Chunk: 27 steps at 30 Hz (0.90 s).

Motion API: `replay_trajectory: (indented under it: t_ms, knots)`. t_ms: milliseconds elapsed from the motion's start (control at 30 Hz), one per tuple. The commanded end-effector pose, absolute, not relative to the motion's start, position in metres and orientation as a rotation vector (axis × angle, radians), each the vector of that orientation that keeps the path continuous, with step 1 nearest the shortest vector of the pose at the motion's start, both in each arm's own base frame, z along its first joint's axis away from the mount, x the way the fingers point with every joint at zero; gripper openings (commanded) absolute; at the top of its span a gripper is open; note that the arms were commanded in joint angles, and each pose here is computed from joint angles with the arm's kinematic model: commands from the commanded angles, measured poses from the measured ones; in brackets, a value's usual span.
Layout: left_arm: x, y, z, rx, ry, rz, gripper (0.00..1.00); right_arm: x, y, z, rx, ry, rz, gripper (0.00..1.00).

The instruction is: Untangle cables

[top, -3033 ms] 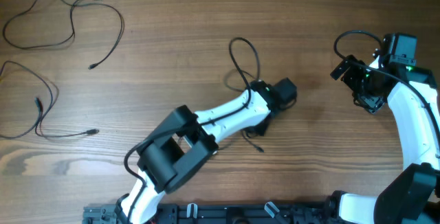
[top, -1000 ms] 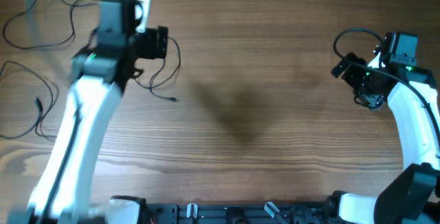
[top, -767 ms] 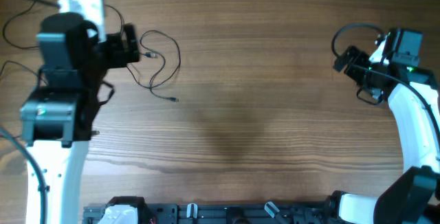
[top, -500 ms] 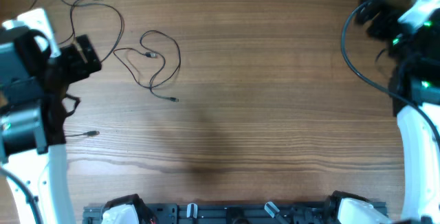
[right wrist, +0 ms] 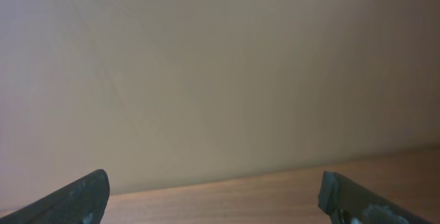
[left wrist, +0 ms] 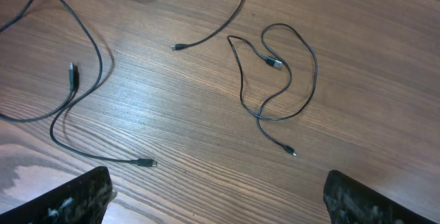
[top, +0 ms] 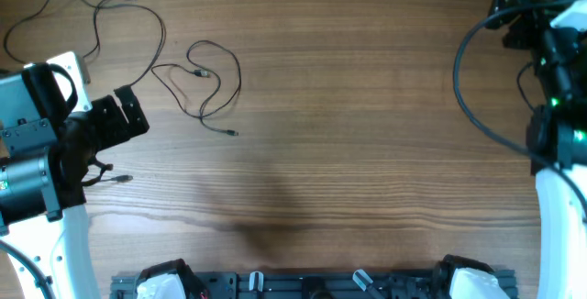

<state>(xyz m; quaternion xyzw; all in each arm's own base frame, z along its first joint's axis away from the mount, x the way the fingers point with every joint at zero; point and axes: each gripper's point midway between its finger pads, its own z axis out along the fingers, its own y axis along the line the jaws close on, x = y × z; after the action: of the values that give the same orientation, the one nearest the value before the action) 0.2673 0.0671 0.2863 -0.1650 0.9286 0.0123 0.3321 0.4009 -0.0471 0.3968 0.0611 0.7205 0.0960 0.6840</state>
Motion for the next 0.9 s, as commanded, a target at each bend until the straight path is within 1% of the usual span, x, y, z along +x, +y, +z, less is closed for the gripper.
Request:
replay_trajectory:
  t_ms: [0,67,100,300,467,633,733,867]
  knots:
    - [0.265,0.065,0.289,-0.441,2.416,0.009,1.00,0.357,-0.033,0.443,0.068,1.507,0.195,1.00]
    - [0.265,0.065,0.289,-0.441,2.416,0.009,1.00,0.302,-0.013,0.468,0.052,1.457,0.220,1.00]
    - [0.265,0.065,0.289,-0.441,2.416,0.009,1.00,0.286,-0.008,0.471,0.045,1.450,0.224,1.00]
    - [0.261,0.064,0.295,-0.435,2.391,0.012,1.00,0.214,0.018,0.497,-0.017,1.342,0.244,1.00]
    - [0.242,0.059,0.319,-0.414,2.293,0.023,1.00,0.166,0.030,0.506,-0.054,1.264,0.253,1.00]
    - [0.203,0.047,0.357,-0.374,2.116,0.041,1.00,0.127,0.036,0.511,-0.071,1.196,0.244,1.00]
    - [0.167,0.037,0.382,-0.344,1.974,0.054,1.00,0.101,0.040,0.513,-0.083,1.147,0.234,1.00]
    - [0.122,0.025,0.403,-0.310,1.812,0.069,1.00,0.079,0.043,0.515,-0.094,1.101,0.231,1.00]
